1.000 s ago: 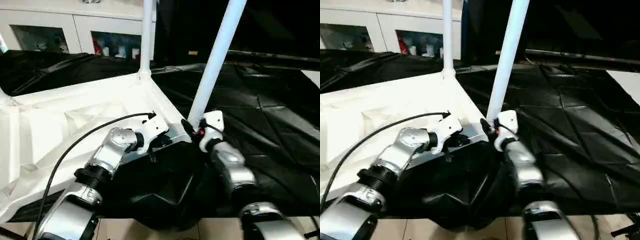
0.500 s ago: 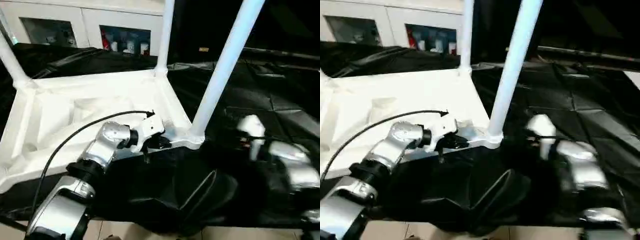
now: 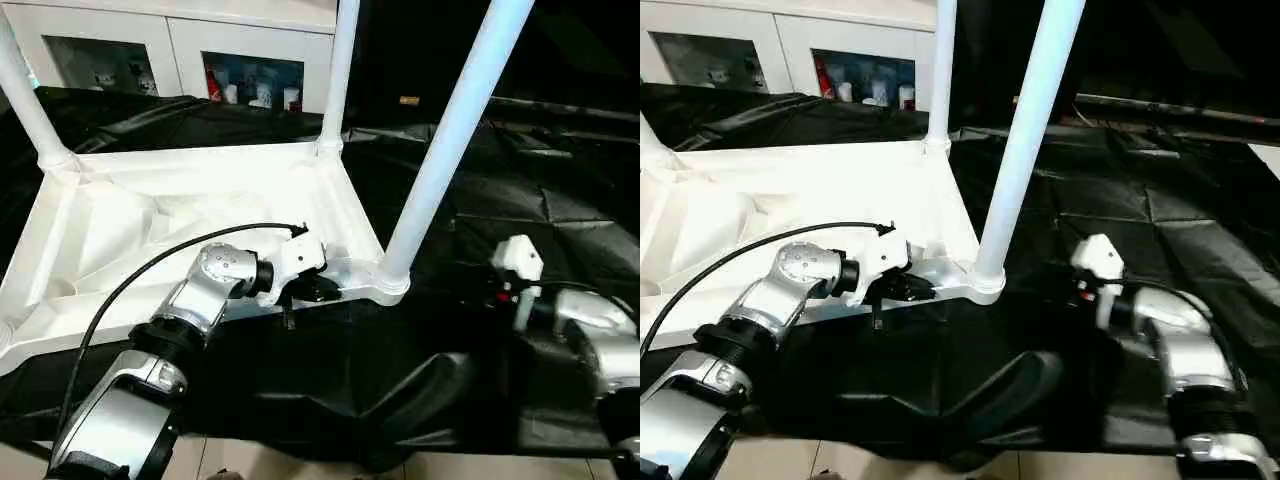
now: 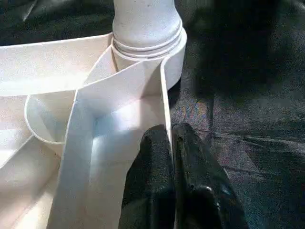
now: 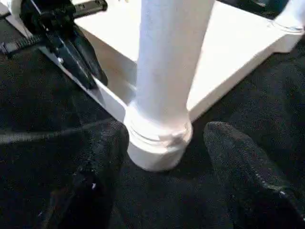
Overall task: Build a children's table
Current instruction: Rotate leg to tighten
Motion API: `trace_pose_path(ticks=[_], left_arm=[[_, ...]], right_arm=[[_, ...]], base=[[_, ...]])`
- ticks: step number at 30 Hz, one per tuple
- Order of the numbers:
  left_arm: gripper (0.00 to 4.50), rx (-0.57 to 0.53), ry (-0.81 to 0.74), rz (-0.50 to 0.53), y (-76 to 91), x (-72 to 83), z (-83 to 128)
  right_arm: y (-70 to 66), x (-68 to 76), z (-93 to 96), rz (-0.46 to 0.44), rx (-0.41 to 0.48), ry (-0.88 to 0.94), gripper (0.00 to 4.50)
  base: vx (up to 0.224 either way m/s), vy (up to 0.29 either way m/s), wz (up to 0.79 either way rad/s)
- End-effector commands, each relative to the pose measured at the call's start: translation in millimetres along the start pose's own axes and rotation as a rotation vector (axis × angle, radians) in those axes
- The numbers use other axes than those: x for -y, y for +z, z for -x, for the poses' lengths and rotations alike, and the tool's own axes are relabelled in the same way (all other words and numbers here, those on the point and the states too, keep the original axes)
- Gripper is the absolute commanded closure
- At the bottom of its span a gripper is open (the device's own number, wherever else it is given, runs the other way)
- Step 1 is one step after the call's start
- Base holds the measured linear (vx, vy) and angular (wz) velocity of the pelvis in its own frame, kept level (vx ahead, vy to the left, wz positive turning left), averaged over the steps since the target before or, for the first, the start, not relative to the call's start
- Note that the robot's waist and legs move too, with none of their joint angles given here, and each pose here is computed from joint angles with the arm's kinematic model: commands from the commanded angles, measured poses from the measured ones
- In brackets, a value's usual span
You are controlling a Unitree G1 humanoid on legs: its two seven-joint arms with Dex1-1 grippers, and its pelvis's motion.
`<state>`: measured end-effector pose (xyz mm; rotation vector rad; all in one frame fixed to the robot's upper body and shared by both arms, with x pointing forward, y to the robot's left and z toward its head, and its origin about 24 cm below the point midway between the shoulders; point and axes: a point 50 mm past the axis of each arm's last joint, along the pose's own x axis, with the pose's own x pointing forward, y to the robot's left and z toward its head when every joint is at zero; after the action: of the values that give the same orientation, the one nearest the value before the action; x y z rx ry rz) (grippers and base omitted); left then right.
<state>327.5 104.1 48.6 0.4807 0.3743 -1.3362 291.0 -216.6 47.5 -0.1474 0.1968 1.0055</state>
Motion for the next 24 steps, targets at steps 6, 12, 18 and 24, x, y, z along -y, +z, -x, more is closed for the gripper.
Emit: trace_pose_path(ticks=[6, 12, 18, 24], left_arm=[[4.5, -0.045, -0.116, 0.038, -18.1, 18.5, -9.7], [4.5, -0.048, -0.115, 0.042, -20.4, 19.3, -8.4], [4.5, -0.052, -0.108, 0.047, -22.3, 18.8, -5.9], [4.5, -0.051, -0.103, 0.053, -23.6, 19.8, -6.3]], right_arm=[[3.9, -3.2, -24.3, 0.036, -0.014, 0.033, 1.61], [4.2, -1.3, -33.0, 0.021, -0.006, 0.006, 1.61], [3.5, -0.9, -36.5, 0.0, 0.011, 0.001, 1.87], [2.5, -3.2, -44.9, -0.008, 0.02, 0.009, 2.35]], base=[[0.0, 0.0, 0.0], [0.0, 0.0, 0.0], [0.0, 0.0, 0.0], [0.0, 0.0, 0.0]])
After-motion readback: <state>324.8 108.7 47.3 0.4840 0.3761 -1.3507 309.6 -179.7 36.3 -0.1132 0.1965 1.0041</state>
